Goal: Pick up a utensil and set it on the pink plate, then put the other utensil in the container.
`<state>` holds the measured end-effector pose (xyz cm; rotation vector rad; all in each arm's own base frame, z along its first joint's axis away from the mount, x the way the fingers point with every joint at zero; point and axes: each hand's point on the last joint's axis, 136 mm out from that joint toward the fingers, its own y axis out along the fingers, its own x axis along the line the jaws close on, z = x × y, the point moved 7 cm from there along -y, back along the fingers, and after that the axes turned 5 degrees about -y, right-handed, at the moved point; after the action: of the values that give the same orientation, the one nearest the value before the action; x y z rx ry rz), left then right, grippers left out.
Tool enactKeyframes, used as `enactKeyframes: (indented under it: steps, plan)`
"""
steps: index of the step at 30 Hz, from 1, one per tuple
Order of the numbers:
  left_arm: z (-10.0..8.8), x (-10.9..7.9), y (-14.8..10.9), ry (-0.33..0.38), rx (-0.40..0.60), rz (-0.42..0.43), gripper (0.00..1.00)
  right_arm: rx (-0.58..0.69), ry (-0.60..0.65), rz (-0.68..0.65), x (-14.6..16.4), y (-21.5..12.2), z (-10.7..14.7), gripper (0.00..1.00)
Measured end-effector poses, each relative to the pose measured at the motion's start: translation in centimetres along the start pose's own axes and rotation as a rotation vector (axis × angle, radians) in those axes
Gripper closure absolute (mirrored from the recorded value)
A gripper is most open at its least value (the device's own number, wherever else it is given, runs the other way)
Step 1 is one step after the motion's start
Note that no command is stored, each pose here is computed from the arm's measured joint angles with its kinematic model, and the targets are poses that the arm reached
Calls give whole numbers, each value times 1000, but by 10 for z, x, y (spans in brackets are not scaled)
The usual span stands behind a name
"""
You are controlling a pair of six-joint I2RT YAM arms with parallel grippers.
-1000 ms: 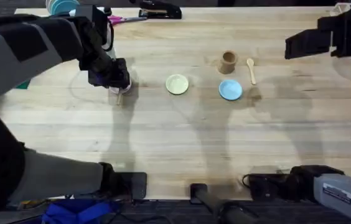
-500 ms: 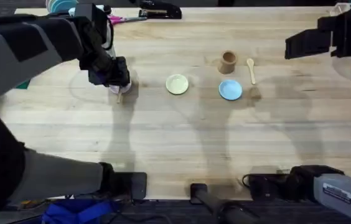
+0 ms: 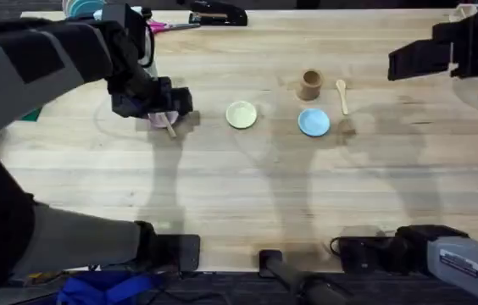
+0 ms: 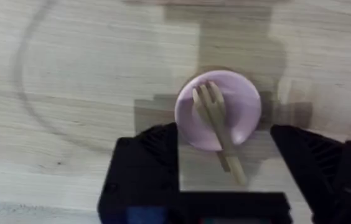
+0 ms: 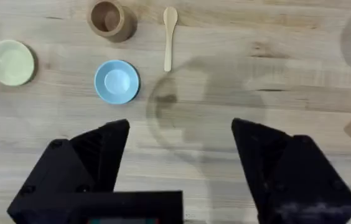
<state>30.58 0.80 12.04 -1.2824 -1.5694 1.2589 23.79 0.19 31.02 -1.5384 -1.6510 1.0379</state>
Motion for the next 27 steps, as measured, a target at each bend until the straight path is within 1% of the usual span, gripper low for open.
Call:
enactKeyframes:
  steps: [2,3,9,12,14,16,19,25,27]
  plan:
    - [-2,0,-4,-2,3,-1,21,0,0,0,0,0,0,4]
    - [-4,-1,-6,-1,3,-1,9,0,0,0,0,0,0,4]
    - [-23,-4,-33,-2,1,0,6,0,0,0,0,0,0,3]
    - [-32,-6,-51,-2,-30,6,6,0,0,0,0,0,0,4]
    - [-34,-6,-64,-3,-61,13,6,0,0,0,0,0,0,3]
    - [-30,-5,-79,-8,-87,19,6,0,0,0,0,0,0,3]
    - [-19,-4,-110,-15,-145,34,6,0,0,0,0,0,0,3]
    - [8,-6,-172,-1,-317,91,6,0,0,0,0,0,0,4]
    - [18,-7,-187,7,-369,117,6,0,0,0,0,0,0,4]
